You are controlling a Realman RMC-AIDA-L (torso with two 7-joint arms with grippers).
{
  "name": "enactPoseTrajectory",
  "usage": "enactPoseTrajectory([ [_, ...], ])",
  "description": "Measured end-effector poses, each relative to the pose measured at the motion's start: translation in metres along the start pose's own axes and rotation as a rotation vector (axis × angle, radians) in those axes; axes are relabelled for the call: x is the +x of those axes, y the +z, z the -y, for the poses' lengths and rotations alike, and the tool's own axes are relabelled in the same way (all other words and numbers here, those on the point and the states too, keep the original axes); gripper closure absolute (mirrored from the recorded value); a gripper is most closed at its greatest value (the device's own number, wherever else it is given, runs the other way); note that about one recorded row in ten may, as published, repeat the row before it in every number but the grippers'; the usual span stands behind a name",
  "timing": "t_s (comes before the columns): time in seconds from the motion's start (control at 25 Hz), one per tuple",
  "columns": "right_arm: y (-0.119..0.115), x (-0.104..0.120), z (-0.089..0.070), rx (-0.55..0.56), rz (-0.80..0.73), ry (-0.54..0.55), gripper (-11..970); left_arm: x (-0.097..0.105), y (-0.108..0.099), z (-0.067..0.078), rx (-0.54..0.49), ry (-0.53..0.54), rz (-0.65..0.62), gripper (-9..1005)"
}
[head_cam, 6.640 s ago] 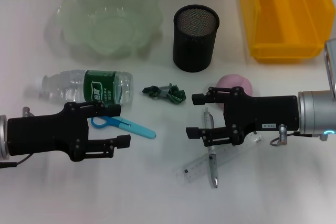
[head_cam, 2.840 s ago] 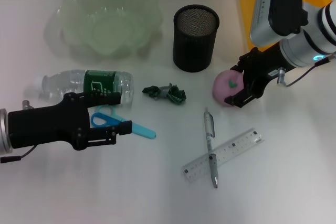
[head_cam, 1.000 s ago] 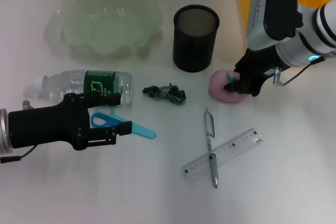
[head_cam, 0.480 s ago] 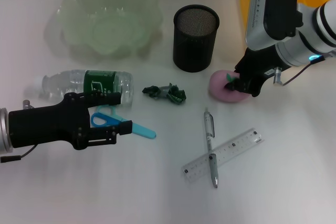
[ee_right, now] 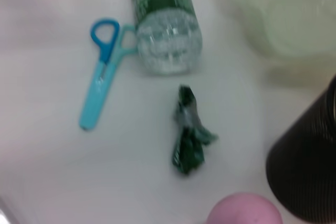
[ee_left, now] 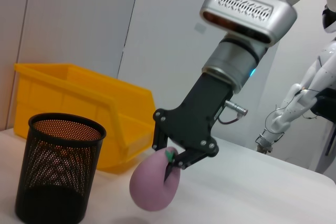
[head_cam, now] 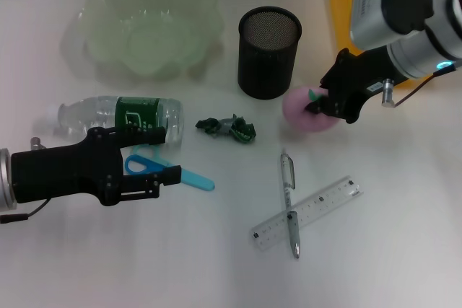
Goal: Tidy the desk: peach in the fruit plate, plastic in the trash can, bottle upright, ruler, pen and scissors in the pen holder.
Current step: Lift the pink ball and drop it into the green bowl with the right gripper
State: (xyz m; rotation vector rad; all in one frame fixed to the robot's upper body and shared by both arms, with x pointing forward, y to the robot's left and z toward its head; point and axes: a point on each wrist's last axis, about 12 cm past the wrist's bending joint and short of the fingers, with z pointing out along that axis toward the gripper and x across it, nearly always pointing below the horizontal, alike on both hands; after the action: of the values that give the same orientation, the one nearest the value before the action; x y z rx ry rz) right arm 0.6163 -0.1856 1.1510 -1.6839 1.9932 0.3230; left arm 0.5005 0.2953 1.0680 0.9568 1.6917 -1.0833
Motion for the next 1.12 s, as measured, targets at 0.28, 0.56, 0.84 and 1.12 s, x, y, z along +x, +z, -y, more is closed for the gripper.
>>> enactPoseTrajectory([
  [0.28, -0.02, -0.005, -0.003, 0.001, 0.105, 0.008, 927, -0.001, 0.0, -0.001, 0.0, 0.002, 0.0, 226],
  [0.56, -0.037, 0.001, -0.001, 0.023, 0.266, 0.056, 927, -0.002, 0.001, -0.001, 0.001, 0.005, 0.001, 226],
  [0.84, -0.047, 0.022, -0.006, 0.052, 0.548, 0.117, 927, -0.003, 0.002, -0.001, 0.003, 0.007, 0.005, 227],
  [1.12, -0.031, 0.044, -0.013, 0.086, 0.796, 0.17, 926, -0.003, 0.003, -0.002, 0.007, 0.009, 0.003, 227],
])
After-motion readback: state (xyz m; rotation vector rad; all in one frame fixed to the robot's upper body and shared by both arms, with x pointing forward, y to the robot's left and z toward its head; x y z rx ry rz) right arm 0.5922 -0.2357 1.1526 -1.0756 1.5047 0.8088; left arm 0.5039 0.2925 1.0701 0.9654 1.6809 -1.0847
